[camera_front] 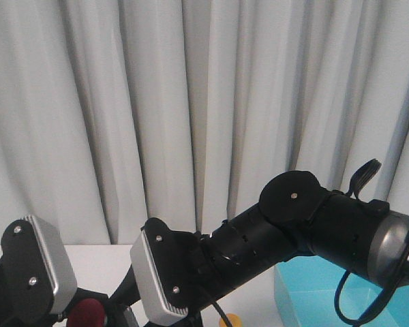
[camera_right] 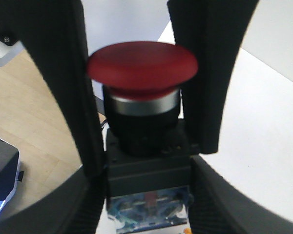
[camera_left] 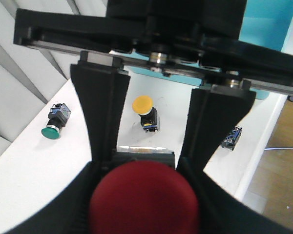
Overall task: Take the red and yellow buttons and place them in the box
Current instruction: 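Bring the right gripper to the left gripper and take the red button, then carry the red button over the blue box and release it with the right gripper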
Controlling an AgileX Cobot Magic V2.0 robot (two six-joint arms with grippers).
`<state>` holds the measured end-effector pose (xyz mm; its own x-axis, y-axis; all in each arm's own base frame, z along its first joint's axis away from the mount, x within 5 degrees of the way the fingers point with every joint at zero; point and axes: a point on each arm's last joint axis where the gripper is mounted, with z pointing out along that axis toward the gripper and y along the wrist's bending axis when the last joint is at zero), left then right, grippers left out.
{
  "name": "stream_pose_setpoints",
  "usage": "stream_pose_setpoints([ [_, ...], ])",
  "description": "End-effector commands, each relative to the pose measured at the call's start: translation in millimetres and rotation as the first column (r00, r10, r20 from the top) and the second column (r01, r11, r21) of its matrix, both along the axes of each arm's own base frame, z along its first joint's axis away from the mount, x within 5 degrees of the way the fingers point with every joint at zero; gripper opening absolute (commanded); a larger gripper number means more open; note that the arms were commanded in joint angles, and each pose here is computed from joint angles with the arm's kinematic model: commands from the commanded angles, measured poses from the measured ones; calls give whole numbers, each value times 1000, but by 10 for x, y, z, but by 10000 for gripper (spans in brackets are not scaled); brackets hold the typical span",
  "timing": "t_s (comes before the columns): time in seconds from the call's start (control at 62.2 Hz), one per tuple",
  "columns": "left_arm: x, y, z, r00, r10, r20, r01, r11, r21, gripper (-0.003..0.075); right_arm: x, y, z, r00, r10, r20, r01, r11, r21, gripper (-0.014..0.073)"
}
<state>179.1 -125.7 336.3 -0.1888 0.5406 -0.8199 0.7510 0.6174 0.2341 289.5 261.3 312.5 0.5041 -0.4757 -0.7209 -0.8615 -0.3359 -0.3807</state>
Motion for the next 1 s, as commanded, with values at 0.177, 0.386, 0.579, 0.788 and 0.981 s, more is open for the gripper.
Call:
stream_pose_setpoints([
  [0.177, 8, 3, 177, 996, 31, 80, -24, 997, -79, 230, -65, -17, 299, 999, -5, 37, 1, 996, 91, 213],
  [0.386, 6, 3, 175, 997, 30, 76, -24, 997, -79, 231, -65, -17, 299, 999, -5, 37, 2, 996, 91, 213],
  [0.579, 4, 3, 172, 997, 29, 73, -23, 997, -78, 321, -65, -17, 299, 999, -5, 37, 2, 996, 91, 213],
  [0.788, 4, 3, 172, 997, 29, 73, -23, 997, -78, 548, -65, -17, 299, 999, -5, 37, 2, 996, 91, 213],
  [0.981, -13, 7, 194, 997, 24, 70, -18, 997, -78, 611, -53, -19, 301, 999, -17, 39, 13, 996, 93, 213],
])
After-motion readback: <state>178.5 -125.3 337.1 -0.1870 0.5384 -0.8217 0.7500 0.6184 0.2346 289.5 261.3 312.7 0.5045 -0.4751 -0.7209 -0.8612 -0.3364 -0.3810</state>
